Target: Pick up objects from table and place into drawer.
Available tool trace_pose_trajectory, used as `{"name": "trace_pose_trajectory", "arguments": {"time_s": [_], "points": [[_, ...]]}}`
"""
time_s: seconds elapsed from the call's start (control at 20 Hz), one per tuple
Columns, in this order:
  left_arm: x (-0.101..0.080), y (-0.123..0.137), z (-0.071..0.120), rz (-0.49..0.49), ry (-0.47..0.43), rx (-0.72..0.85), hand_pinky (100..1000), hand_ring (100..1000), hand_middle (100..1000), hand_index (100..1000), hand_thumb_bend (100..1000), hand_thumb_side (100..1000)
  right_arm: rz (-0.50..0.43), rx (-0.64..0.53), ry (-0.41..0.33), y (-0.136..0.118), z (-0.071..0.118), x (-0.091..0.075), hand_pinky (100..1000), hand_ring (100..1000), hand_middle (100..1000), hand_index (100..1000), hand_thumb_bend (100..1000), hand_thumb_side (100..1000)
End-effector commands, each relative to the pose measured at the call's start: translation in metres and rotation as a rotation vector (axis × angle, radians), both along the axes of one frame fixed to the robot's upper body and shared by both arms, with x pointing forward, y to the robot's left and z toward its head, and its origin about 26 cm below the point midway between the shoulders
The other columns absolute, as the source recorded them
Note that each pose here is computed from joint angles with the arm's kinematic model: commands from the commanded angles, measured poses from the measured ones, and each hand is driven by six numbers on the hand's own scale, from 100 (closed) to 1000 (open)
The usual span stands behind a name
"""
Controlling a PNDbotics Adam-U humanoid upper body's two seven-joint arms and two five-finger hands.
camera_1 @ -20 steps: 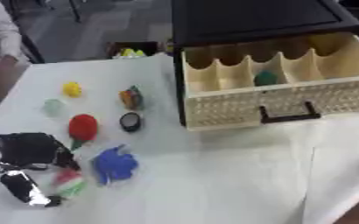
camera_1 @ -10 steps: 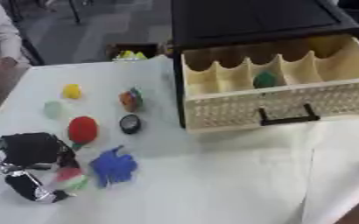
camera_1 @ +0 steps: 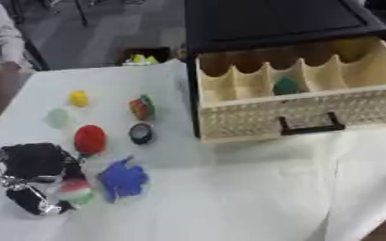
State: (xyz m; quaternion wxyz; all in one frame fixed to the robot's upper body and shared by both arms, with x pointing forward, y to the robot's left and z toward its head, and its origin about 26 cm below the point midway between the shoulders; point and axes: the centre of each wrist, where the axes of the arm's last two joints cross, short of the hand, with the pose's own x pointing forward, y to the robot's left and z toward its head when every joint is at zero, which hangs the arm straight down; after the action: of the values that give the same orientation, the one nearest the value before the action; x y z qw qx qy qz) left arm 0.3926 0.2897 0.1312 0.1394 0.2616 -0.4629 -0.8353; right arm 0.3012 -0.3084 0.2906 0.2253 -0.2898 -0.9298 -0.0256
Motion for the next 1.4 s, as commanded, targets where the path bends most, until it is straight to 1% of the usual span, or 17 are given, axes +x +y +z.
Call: {"name": "trace_pose_trajectory", "arguments": {"time_s": [0.05,0.45,0.85,1.05,1.4], "points": [[-0.001,0.008,0.008,0.02,-0.004,0.001,325,470,456,717,147,593,-0.003,-0.007,-0.027,-0.001,0.008,-0.004,325,535,548,801,190,645],[-0.004,0.01,0.015,0.041,0.006,-0.069,283,446,433,661,101,557,-0.003,-0.005,-0.026,-0.001,0.008,-0.004,327,534,548,801,187,644],[-0.009,0.008,0.025,0.03,-0.012,-0.109,253,424,408,612,100,502,-0.003,0.001,-0.027,0.0,0.008,-0.004,331,536,549,801,181,641],[-0.012,0.009,0.029,0.029,-0.019,-0.133,238,414,399,603,100,448,-0.004,0.004,-0.025,0.0,0.008,-0.004,332,536,549,800,176,639],[-0.017,0.009,0.038,0.018,-0.029,-0.173,225,408,394,602,100,400,-0.005,0.008,-0.025,0.0,0.007,-0.004,333,537,550,801,173,638]]}}
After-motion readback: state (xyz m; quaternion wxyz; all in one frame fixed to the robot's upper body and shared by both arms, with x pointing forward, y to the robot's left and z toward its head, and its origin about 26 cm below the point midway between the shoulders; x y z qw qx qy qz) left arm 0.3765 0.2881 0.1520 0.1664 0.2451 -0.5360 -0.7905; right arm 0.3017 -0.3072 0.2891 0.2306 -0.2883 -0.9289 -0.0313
